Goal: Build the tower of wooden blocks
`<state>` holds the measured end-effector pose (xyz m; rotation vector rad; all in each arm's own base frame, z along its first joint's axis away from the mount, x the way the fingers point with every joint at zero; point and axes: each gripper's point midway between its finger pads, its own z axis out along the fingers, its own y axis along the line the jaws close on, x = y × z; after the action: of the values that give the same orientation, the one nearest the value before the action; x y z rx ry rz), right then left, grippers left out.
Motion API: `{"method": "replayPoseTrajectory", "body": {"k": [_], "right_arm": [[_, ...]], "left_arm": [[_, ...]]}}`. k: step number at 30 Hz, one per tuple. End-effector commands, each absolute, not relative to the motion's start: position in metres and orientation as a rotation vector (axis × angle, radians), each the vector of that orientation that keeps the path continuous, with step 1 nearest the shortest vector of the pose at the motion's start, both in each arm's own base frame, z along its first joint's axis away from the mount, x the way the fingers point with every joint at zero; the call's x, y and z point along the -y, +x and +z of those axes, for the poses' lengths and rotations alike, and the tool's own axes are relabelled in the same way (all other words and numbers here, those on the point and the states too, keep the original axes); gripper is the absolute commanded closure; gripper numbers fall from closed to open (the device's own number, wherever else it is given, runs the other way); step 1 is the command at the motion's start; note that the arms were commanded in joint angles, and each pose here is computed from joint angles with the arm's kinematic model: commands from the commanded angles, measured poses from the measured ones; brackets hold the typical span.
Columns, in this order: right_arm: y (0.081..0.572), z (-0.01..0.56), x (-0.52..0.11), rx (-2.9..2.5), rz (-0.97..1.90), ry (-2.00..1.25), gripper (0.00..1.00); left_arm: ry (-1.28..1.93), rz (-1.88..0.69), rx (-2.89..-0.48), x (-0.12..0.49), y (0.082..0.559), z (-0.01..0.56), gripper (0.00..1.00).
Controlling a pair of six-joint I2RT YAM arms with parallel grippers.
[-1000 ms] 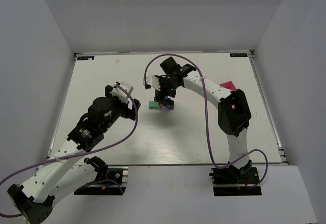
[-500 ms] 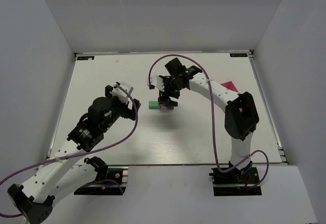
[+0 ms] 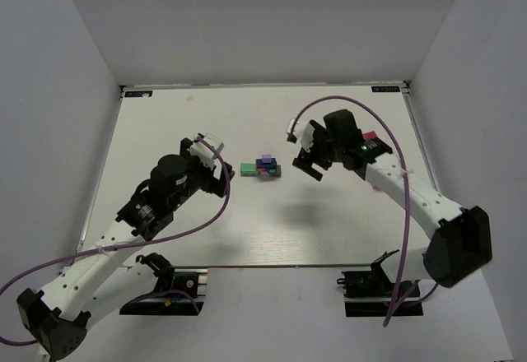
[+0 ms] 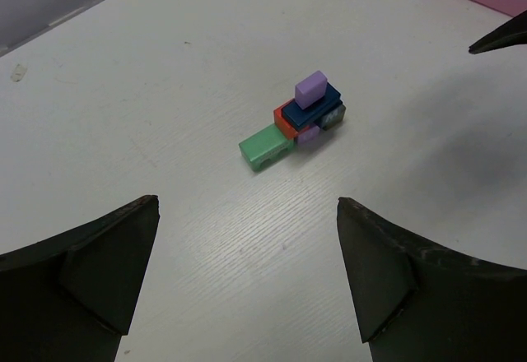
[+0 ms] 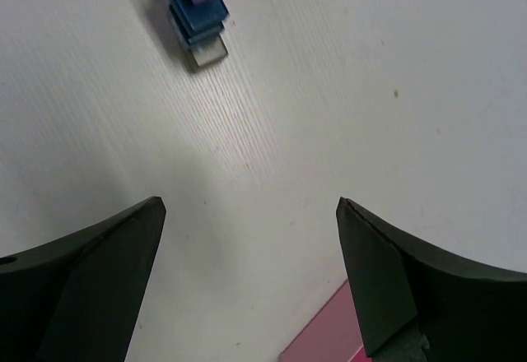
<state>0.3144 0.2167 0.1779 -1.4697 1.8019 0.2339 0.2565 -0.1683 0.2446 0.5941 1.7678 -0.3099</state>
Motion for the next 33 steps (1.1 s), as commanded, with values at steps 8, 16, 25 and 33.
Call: {"method": "replayPoseTrajectory", "body": {"k": [8, 16, 25, 33], "right_arm": [[0.303, 0.194, -0.143, -1.889, 0.146, -0.912, 0.22], [0.294, 0.194, -0.116, -1.891, 0.159, -0.762, 0.96], [0.302, 0.2, -0.092, -1.923, 0.084, -0.631, 1.0], [0.294, 0.196, -0.101, -1.941, 0.153, -0.7, 0.61]], "left_arm": [[0.615, -0.445, -1.867, 0.197, 0.261, 0.223, 0.01], [0.369, -0.35, -1.998, 0.189, 0.288, 0.213, 0.01], [0.263, -0.361, -2.156, 0.214, 0.305, 0.2, 0.01], [0.557, -0.37, -2.063, 0.217, 0.291, 0.213, 0.01]]}}
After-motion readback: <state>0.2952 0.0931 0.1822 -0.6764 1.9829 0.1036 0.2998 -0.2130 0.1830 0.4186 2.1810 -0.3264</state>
